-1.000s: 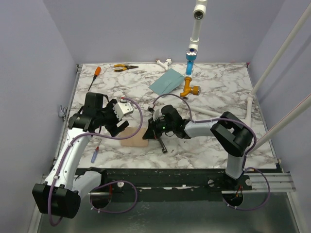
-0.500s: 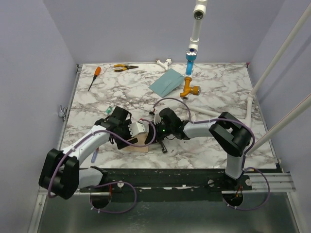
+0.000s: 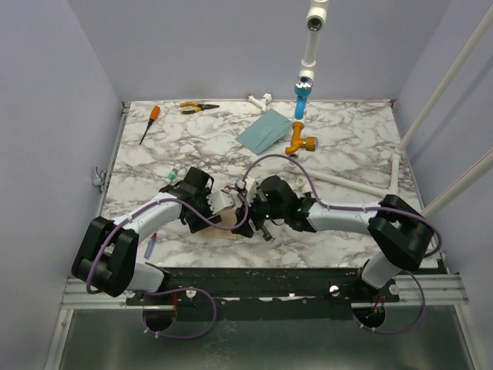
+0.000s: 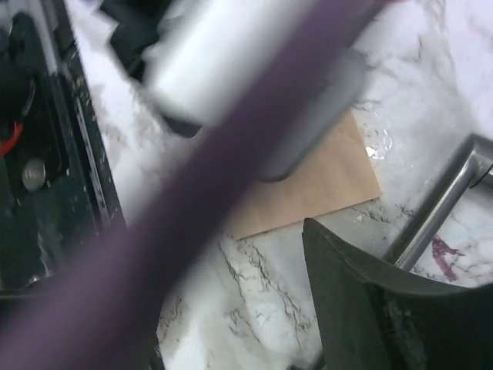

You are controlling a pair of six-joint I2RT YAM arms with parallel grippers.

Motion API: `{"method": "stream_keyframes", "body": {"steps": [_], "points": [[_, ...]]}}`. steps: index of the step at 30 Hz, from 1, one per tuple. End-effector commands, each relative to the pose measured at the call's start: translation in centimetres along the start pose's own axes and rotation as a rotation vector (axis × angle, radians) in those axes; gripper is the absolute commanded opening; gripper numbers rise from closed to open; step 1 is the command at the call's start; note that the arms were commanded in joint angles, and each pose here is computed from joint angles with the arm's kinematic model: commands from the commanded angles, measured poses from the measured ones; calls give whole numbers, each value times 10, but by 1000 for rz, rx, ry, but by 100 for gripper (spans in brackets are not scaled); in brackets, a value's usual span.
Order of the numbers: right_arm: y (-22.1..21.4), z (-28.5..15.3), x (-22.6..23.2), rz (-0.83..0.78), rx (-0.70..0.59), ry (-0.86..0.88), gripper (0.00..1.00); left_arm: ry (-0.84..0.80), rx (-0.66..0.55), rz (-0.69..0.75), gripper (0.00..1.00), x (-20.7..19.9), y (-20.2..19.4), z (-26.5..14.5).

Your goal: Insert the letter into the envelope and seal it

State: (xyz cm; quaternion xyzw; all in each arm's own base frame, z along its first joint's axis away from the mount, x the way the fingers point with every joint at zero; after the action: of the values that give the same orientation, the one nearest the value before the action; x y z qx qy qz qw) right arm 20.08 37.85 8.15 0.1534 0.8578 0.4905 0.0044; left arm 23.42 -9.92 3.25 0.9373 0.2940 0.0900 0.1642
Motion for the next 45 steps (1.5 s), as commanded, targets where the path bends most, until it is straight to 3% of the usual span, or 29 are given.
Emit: {"method": "stream_keyframes", "body": {"steps": [1, 5, 8, 19, 25, 30, 35, 40, 45], "points": [[5, -16, 9, -436, -137, -32, 75, -3, 9, 10, 71, -2, -3, 5], [2, -13, 5, -595, -168, -43, 83, -19, 2, 2, 71, -3, 1, 6], [13, -1, -4, -479, -175, -91, 91, -35, -18, -6, 71, -6, 5, 5], [12, 24, -27, -216, -107, -45, 88, -24, -102, 37, 74, -6, 16, -13], [10, 28, -27, -221, -76, 14, 88, 30, -303, 181, 83, -10, 40, -61], [6, 44, -44, -168, 4, -29, 88, 39, -228, 220, 86, -11, 18, -59], [-6, 61, -63, -70, 146, -93, 87, 35, -173, 212, 98, -17, -5, -47], [3, 72, -64, -29, 105, -86, 87, -1, -241, 225, 99, -27, 1, -44], [1, 86, -61, 8, 142, -32, 86, 1, -264, 282, 99, -32, 5, -34]]}}
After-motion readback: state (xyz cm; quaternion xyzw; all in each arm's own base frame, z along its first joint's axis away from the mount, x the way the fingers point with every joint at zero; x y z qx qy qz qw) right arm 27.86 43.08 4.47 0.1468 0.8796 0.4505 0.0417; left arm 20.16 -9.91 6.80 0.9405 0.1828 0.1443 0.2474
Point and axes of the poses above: each gripper's point midway between its finger pads, its own z axis out along the fingers, its own x axis along the line the jaws close on, y = z × x, the point moved 1 cm from there along -z, back along the fingers, and after that the axes turned 15 degrees about -z, right-handed, at the moved point
